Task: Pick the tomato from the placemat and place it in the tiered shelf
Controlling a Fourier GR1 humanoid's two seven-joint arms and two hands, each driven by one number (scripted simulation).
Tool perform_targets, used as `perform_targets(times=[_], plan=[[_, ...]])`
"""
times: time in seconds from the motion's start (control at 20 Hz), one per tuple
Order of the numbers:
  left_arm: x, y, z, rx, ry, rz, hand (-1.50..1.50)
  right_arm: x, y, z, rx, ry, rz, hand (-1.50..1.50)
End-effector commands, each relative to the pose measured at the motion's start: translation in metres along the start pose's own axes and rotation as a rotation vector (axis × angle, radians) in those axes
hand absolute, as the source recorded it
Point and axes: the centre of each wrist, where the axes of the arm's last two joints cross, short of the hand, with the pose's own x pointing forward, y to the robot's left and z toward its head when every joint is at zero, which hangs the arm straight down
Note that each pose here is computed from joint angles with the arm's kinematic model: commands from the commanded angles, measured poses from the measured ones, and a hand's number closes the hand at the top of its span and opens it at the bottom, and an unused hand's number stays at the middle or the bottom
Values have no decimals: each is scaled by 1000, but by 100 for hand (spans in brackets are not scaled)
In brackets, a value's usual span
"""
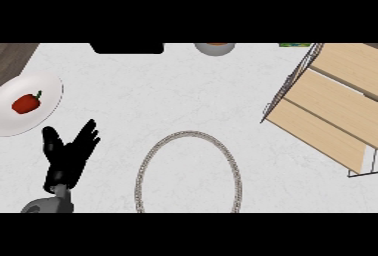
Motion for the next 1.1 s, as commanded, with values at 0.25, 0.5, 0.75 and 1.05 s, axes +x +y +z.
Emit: perform_targets(times=[0.25,0.5,0.75,1.05], plan=[[3,16,8,21,17,1,0,10,-83,-3,-313,26,-50,-150],[-8,8,10,22,2,28,0,-18,-119,3,-442,75,-129,-150],[6,25,2,23,10,-8,0,-30,-173,15,-425,98,-213,-150],[-4,12,7,12,21,16,0,-52,-234,38,-363,63,-176,-150]])
